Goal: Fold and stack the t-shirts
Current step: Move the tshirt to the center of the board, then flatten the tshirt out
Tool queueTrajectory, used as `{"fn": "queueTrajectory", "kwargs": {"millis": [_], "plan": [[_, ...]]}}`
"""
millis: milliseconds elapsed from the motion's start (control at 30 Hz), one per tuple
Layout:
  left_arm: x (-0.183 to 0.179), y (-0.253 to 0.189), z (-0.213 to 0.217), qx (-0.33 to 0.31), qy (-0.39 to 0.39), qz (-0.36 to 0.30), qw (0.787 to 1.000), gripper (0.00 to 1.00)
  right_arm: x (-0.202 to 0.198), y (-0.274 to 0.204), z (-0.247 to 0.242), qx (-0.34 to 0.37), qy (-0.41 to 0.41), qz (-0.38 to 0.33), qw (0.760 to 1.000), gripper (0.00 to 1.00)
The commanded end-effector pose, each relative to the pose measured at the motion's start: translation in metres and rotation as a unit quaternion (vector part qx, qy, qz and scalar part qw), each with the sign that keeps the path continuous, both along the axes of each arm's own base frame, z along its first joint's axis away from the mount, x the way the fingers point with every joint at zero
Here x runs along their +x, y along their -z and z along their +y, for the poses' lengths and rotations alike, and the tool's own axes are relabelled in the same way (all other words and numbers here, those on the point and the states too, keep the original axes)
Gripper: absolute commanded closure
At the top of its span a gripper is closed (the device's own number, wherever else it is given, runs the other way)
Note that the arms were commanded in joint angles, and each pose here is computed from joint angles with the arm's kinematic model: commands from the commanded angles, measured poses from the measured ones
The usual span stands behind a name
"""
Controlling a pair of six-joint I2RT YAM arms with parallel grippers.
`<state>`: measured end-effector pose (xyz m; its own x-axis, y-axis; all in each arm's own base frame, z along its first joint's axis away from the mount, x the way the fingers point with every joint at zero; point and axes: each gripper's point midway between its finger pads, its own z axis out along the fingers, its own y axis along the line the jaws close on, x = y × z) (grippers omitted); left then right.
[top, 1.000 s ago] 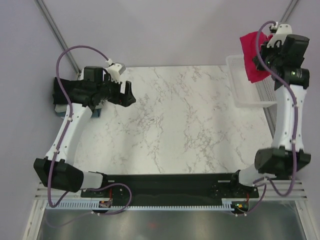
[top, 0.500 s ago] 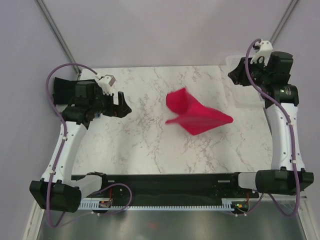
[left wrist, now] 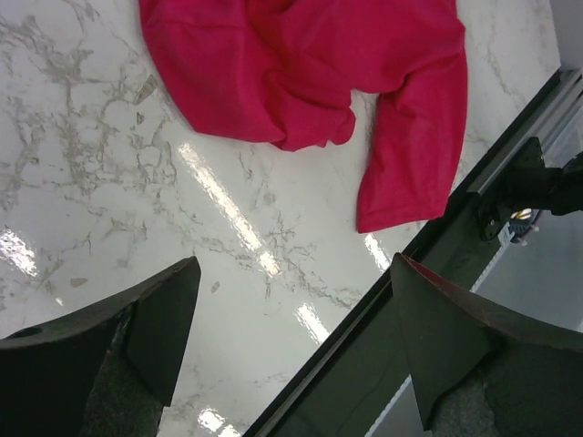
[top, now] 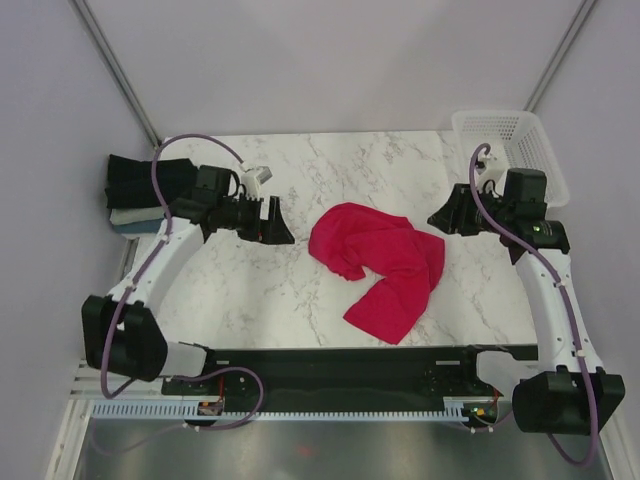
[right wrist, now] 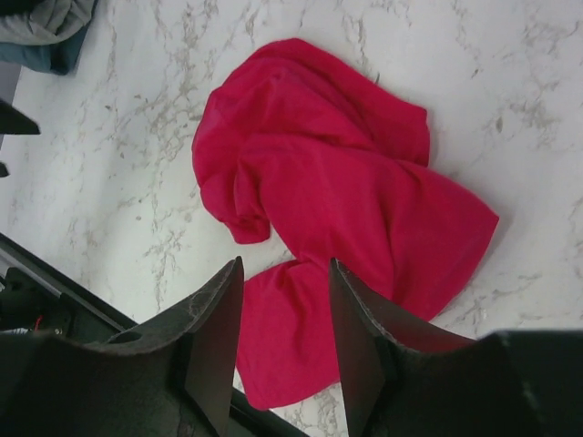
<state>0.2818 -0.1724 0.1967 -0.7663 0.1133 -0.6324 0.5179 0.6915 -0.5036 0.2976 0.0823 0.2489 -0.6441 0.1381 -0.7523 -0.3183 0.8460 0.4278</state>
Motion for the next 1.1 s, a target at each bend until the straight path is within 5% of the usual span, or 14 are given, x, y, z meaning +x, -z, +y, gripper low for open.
{"fn": "queueTrajectory", "kwargs": {"millis": [0,67,133,433,867,1067], "plan": [[0.029,0.019,-0.007,0.004,0.003,0.02,1.0,0.1,-0.005,0.002,0.005,0.012,-0.006,-0.009,1.0,0.5],[0.052,0.038,-0.012,0.01,0.004,0.049,0.999,0.1,-0.008,-0.003,0.004,0.008,-0.003,-0.012,1.0,0.5],[0.065,0.06,-0.015,0.02,0.012,0.085,0.996,0.23,-0.011,-0.008,0.001,-0.005,-0.003,-0.021,1.0,0.5],[0.122,0.116,-0.043,0.014,0.032,0.137,0.99,0.3,-0.006,-0.007,-0.015,-0.017,0.026,-0.018,0.999,0.49],[0.127,0.159,-0.087,0.023,0.083,0.16,0.983,0.34,0.019,0.002,-0.028,-0.01,0.05,-0.002,0.999,0.49],[0.123,0.158,-0.098,0.02,0.093,0.164,0.982,0.53,0.023,0.006,-0.032,-0.005,0.063,0.002,0.998,0.49]]}}
